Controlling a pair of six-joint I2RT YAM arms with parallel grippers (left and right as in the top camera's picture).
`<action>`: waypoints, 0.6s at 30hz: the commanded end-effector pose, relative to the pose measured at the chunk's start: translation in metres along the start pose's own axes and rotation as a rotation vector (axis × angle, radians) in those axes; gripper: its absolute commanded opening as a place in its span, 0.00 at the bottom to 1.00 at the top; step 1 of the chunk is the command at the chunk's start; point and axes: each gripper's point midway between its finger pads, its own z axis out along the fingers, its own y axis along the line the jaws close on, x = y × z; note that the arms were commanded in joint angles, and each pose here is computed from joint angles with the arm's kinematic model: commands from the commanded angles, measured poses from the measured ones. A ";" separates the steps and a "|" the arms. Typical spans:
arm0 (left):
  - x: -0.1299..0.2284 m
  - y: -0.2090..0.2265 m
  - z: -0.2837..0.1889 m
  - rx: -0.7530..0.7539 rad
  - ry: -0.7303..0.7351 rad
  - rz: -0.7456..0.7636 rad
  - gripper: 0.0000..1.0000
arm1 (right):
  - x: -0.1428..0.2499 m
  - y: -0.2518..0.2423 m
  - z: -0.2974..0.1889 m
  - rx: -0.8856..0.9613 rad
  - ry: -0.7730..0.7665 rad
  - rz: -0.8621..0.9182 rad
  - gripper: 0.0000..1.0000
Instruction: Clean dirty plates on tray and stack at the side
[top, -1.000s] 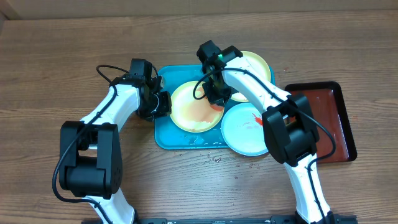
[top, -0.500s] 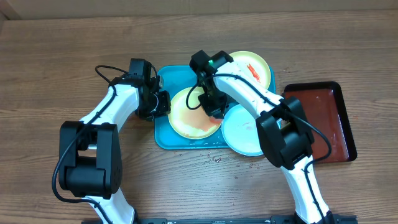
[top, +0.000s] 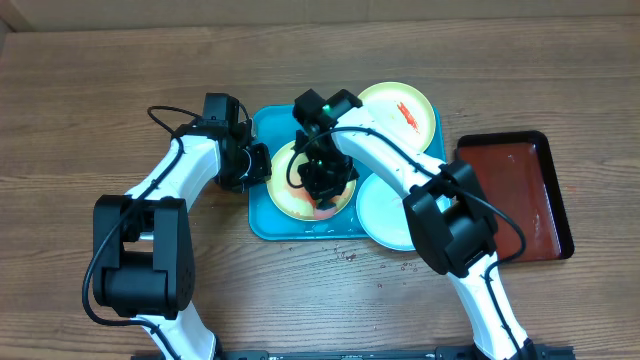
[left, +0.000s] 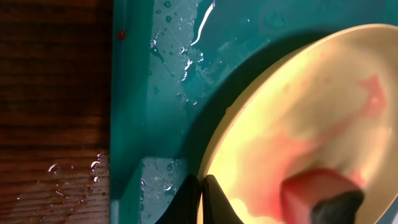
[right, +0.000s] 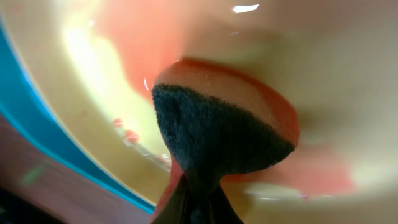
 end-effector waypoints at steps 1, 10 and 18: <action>-0.007 0.007 -0.002 -0.029 -0.023 -0.031 0.04 | -0.002 0.013 0.006 -0.045 0.010 -0.019 0.04; -0.006 0.007 -0.002 -0.029 -0.022 -0.031 0.04 | -0.011 -0.040 -0.003 0.133 -0.030 0.038 0.04; -0.004 0.008 -0.002 -0.036 -0.015 -0.029 0.04 | -0.018 -0.100 -0.020 0.254 -0.077 0.183 0.04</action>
